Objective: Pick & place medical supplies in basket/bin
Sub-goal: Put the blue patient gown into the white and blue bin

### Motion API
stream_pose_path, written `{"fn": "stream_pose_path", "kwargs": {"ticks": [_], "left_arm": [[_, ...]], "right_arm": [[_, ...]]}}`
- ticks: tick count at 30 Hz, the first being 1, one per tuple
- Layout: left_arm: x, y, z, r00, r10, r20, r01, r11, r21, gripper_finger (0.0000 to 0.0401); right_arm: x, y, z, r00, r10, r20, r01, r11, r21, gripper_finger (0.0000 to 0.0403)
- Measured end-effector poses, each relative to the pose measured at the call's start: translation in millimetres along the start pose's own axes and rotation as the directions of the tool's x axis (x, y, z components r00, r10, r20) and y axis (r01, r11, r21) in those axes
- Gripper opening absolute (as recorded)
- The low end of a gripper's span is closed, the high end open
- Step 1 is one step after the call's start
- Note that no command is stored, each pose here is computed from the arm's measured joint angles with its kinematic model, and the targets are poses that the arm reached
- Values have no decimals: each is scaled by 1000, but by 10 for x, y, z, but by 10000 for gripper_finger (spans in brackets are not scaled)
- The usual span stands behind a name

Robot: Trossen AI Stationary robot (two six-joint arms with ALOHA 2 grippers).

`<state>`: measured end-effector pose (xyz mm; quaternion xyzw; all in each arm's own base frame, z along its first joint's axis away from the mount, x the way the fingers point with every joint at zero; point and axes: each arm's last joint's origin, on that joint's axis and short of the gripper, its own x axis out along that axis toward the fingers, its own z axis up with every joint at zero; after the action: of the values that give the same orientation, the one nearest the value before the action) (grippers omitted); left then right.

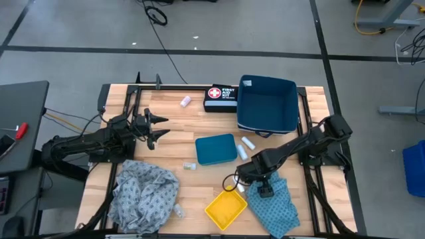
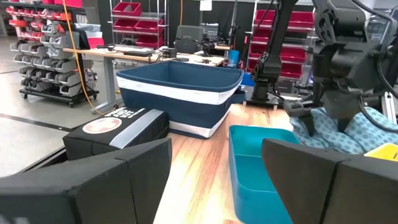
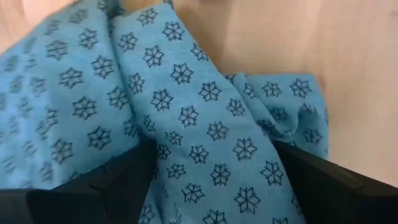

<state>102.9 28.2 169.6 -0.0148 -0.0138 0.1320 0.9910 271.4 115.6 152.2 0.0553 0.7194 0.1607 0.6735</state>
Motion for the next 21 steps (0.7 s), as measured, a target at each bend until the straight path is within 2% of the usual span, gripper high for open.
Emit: {"fn": "stream_pose_path", "kwargs": {"ticks": [8, 12, 16, 21], "left_arm": [[0, 1, -9, 1000, 2, -9, -2, 1000, 0, 253], [0, 1, -8, 1000, 3, -9, -3, 1000, -1, 253], [0, 1, -9, 1000, 3, -9, -3, 1000, -1, 253], [0, 1, -8, 1000, 3, -9, -3, 1000, -1, 253]], "right_arm": [[229, 15, 26, 999, 22, -25, -23, 1000, -17, 326], [256, 25, 14, 999, 26, -24, -26, 999, -22, 294], [280, 53, 17, 999, 35, -18, -35, 999, -19, 217], [304, 118, 22, 999, 44, -2, -44, 997, -64, 61]]}}
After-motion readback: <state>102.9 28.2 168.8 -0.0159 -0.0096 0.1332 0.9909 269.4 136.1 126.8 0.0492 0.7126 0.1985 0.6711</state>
